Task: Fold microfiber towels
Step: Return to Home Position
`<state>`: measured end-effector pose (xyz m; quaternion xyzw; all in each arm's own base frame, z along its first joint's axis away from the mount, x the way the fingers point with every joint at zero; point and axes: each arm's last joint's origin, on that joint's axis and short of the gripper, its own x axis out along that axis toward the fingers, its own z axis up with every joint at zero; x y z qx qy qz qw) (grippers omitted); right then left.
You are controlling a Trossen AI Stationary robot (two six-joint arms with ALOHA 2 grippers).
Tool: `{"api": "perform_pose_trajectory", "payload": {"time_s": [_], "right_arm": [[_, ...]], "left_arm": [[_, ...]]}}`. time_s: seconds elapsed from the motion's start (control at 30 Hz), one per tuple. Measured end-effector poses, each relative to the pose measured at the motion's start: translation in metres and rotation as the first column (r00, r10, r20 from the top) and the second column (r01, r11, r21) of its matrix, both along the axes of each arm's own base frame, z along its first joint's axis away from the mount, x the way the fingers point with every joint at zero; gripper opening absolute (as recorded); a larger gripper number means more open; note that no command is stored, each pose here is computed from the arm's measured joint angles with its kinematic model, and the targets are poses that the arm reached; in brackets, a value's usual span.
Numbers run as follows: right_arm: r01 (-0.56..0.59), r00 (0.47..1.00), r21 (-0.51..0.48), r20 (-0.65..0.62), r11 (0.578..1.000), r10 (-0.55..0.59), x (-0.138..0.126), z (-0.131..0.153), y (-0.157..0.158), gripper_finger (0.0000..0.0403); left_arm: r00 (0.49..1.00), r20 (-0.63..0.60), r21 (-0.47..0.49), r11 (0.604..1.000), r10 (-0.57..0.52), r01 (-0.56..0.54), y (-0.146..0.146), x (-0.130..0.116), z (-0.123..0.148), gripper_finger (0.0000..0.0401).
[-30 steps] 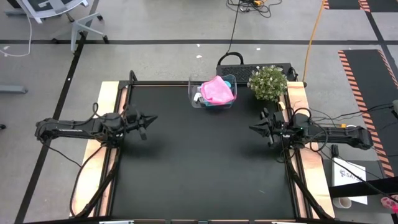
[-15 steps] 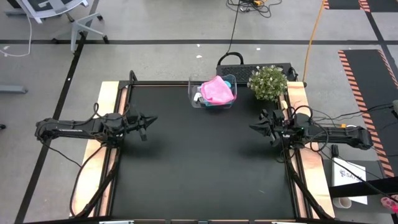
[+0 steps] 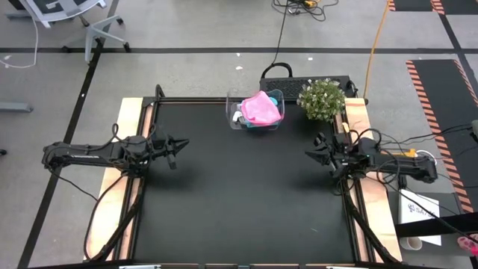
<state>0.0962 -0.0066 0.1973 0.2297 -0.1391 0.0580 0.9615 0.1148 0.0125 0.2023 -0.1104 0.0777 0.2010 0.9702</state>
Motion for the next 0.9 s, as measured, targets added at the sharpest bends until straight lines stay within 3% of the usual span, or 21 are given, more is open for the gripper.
{"api": "perform_pose_trajectory", "payload": {"time_s": [0.27, 0.67, 0.9], "right_arm": [[-0.005, 1.0, 0.004, -0.025, 1.0, 0.005, -0.004, -0.004, 0.001, 0.0], [-0.158, 0.987, 0.004, -0.036, 0.987, 0.158, -0.003, -0.005, 0.015, 0.0], [-0.161, 0.986, 0.005, -0.041, 0.987, 0.161, -0.003, -0.005, 0.015, 0.0]], "left_arm": [[1.0, -0.008, 0.027, 1.0, -0.001, 0.001, 0.0, 0.0, 0.0, 0.0035], [1.0, 0.011, -0.009, 1.0, 0.006, -0.006, 0.0, 0.0, 0.001, 0.0035], [1.0, 0.012, -0.01, 1.0, 0.007, -0.006, 0.0, 0.0, 0.001, 0.0035]]}}
